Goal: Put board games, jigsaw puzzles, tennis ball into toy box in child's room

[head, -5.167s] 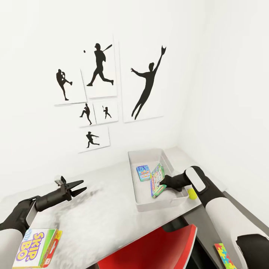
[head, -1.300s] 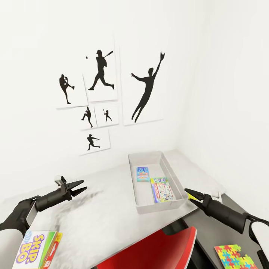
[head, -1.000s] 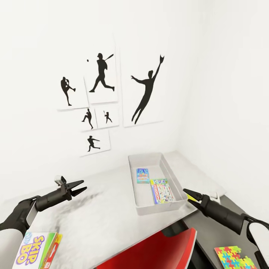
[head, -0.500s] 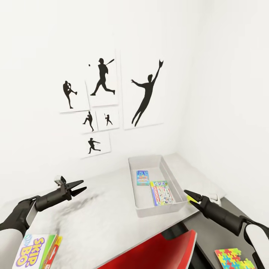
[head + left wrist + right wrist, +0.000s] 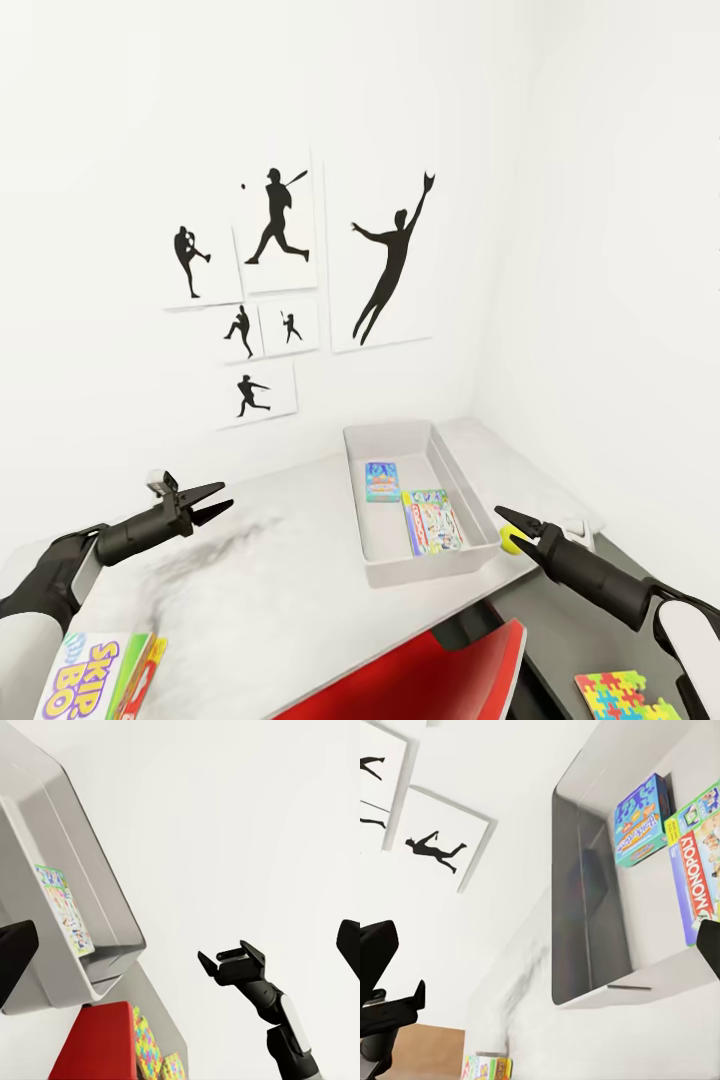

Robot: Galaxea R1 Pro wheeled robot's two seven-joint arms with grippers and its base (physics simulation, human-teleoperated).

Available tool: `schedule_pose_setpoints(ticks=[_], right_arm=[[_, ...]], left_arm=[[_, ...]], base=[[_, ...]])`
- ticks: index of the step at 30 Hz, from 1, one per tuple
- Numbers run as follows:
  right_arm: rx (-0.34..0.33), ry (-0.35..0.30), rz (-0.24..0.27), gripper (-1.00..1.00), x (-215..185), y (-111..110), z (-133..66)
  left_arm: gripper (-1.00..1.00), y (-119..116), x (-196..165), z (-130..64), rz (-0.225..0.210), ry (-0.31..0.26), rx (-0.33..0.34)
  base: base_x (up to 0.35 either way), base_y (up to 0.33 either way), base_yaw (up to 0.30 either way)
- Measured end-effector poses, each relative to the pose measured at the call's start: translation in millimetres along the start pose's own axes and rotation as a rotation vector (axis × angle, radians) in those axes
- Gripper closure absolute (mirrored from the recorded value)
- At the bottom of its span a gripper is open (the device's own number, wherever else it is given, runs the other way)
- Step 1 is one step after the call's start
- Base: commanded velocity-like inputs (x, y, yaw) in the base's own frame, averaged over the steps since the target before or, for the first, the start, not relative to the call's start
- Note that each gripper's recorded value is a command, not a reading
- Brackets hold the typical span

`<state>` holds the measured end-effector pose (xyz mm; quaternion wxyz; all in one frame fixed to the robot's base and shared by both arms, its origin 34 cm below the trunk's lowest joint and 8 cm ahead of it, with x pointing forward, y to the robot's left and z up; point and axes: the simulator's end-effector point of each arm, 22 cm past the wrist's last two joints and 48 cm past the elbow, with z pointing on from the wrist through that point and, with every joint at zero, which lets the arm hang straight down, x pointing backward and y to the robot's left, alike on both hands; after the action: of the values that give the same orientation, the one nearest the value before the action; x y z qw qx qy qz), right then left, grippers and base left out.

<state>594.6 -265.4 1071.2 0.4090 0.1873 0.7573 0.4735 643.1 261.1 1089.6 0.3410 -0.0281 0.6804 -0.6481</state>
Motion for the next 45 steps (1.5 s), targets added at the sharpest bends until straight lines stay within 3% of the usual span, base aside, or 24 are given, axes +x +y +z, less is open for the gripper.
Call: schedule_pose_setpoints(ticks=[45], right_arm=[[-0.019, -0.016, -0.007, -1.0, -5, 10, -4.5]], left_arm=[[-1.0, -14, -4, -0.8, 0.032, -0.004, 0.011]], base=[[0.0, 0.0, 0.0]])
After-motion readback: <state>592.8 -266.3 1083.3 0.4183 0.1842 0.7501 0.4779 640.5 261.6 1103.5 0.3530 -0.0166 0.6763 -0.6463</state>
